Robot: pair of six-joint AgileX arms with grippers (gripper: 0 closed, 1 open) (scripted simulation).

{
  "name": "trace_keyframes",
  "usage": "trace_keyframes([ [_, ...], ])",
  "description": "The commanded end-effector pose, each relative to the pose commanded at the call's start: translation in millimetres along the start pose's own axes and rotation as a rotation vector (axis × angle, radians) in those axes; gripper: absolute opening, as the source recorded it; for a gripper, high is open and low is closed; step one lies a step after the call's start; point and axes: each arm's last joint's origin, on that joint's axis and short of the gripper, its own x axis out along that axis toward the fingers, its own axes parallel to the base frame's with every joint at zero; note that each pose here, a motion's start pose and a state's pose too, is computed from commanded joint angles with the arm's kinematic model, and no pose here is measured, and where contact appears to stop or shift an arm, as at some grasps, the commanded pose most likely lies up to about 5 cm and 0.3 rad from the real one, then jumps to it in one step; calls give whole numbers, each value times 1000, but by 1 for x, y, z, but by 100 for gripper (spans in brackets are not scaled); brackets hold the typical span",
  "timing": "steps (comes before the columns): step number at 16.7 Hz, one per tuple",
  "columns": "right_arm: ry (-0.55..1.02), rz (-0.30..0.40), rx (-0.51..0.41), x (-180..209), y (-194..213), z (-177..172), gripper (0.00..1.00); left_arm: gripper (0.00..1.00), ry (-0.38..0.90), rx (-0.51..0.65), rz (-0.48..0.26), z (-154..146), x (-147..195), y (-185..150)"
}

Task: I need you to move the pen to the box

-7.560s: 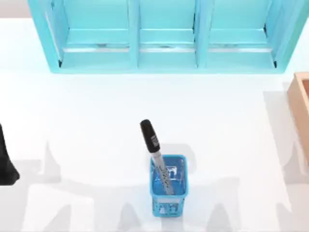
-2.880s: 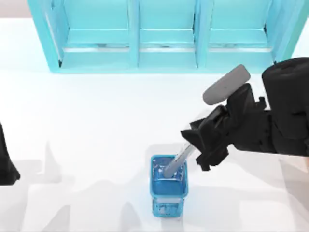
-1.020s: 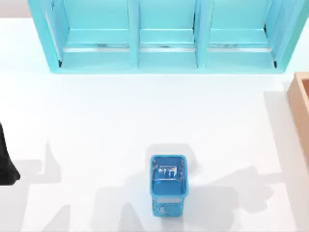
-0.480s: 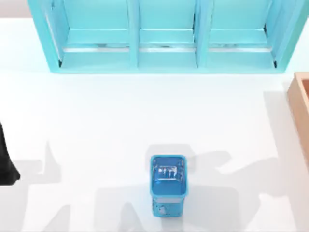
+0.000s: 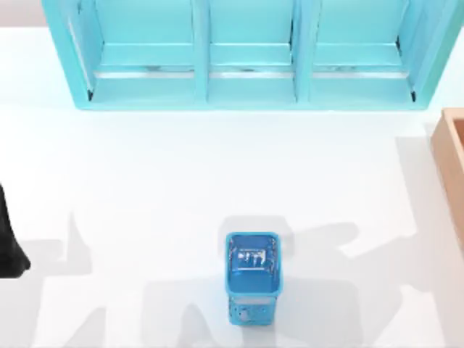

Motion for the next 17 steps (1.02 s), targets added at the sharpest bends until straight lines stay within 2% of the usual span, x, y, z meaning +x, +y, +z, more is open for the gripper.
trace_keyframes([
  [11, 0, 0, 0, 0, 0, 0, 98, 100, 0, 0, 0, 0, 0, 0],
  [17, 0, 0, 0, 0, 0, 0, 100, 100, 0, 0, 0, 0, 0, 0],
])
